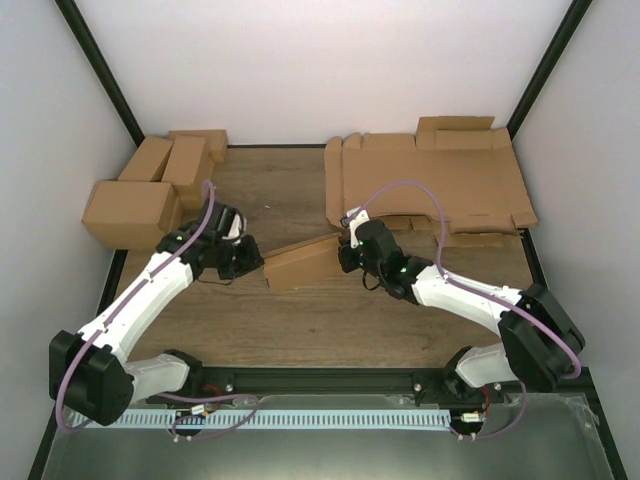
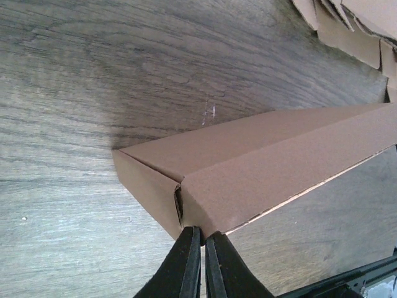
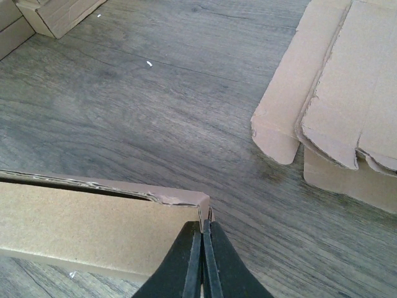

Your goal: Fold the paper box

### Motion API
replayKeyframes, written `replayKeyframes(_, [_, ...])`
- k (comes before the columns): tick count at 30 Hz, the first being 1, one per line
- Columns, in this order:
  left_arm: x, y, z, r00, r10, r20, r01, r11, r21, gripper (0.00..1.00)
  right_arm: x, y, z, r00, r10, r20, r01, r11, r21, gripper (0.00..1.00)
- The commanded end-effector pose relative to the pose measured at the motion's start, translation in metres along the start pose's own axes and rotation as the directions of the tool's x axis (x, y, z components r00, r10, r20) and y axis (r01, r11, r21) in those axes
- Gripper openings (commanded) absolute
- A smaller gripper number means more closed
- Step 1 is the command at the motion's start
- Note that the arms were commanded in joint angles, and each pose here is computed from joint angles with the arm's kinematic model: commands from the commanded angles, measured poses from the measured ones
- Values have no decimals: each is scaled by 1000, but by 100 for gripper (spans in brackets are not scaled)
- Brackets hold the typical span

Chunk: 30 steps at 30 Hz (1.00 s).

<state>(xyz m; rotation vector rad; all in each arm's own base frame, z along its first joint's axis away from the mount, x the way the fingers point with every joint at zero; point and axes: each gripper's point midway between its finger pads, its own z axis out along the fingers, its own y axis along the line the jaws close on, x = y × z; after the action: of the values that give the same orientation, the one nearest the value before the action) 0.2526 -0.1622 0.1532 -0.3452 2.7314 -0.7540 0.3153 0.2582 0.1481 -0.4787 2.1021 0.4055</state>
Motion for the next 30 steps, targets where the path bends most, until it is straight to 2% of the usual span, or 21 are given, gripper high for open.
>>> replayKeyframes(1, [7, 20, -5, 999, 16, -50, -22, 993, -120, 4, 55, -11, 5, 980, -37, -196, 46, 998, 42, 1])
replayKeyframes(7, [8, 24, -5, 997, 27, -66, -37, 988, -151, 4, 55, -12, 4, 980, -36, -197, 46, 998, 46, 1])
replayKeyframes(14, [23, 17, 8, 994, -16, -108, 10, 998, -55, 4, 56, -11, 6, 979, -35, -201, 44, 998, 41, 1])
replayKeyframes(22, [38, 23, 18, 988, -31, -152, 25, 999, -38, 4, 55, -10, 6, 981, -35, -192, 43, 998, 35, 1])
replayKeyframes(26, [36, 18, 17, 991, -43, -130, 41, 999, -17, 4, 51, -8, 2, 985, -28, -168, 32, 999, 22, 1])
replayKeyframes(27, [32, 15, 13, 993, -35, -115, 35, 999, -10, 9, 48, -8, -1, 988, -25, -153, 28, 999, 19, 1])
replayKeyframes(30, [19, 4, 1, 998, -15, -67, 16, 1000, 6, 32, 42, -9, -4, 991, -27, -133, 30, 999, 23, 1])
